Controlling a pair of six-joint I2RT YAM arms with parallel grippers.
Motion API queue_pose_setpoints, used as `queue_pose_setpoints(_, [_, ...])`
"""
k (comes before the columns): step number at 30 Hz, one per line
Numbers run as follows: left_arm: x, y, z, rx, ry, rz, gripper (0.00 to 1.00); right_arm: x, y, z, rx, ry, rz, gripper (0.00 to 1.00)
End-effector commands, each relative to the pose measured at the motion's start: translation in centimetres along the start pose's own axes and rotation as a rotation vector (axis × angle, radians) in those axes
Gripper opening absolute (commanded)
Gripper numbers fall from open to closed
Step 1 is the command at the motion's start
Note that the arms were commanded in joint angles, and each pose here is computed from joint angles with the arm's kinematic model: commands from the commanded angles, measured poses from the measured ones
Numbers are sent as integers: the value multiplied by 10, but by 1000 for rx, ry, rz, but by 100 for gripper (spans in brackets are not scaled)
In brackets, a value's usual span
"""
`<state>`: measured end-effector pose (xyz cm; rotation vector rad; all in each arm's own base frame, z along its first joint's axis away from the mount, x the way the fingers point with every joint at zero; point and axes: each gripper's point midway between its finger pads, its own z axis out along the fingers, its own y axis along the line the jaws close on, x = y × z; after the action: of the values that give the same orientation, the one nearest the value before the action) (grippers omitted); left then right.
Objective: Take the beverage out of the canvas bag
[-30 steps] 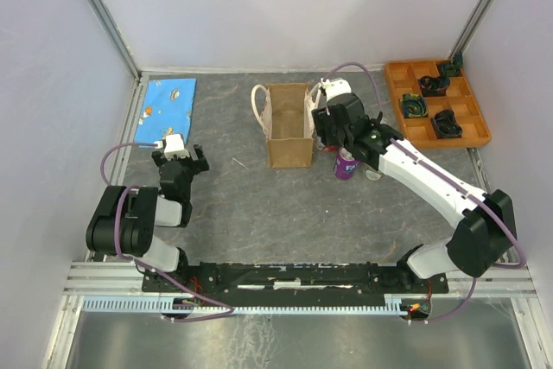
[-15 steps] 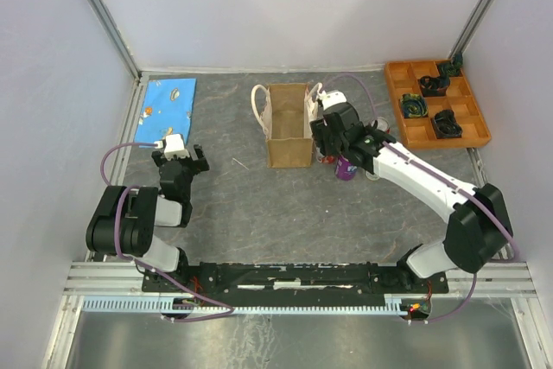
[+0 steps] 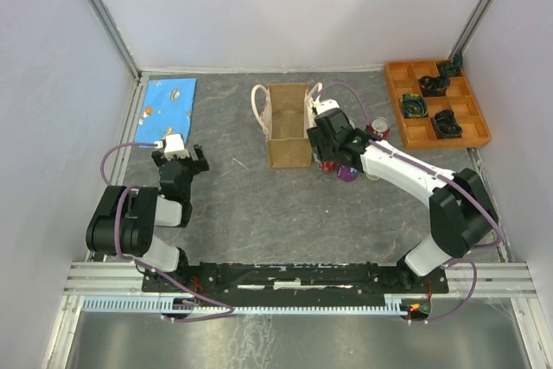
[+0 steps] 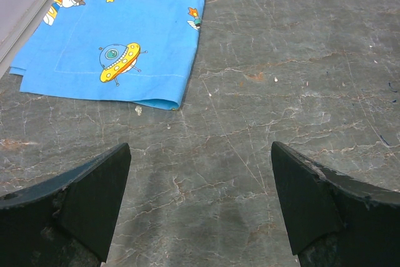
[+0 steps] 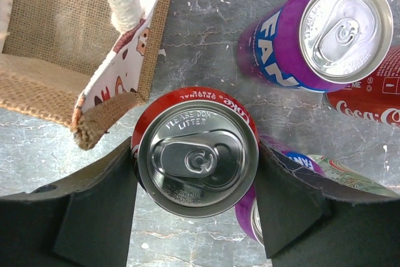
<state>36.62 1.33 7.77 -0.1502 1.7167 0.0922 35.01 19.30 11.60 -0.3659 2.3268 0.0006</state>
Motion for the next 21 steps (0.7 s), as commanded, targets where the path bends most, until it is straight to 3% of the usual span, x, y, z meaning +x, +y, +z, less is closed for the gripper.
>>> queue_pose_setpoints(1, [-16, -1, 6, 1, -54, 30, 99, -23, -5, 4, 42, -87, 53, 0])
queue_pose_setpoints(16, [-15, -1, 6, 2, -53, 30, 99, -9, -8, 32, 65, -57, 126, 0])
queue_pose_setpoints(21, [-15, -1, 6, 1, -52, 30, 99, -6, -12, 30, 87, -49, 121, 11])
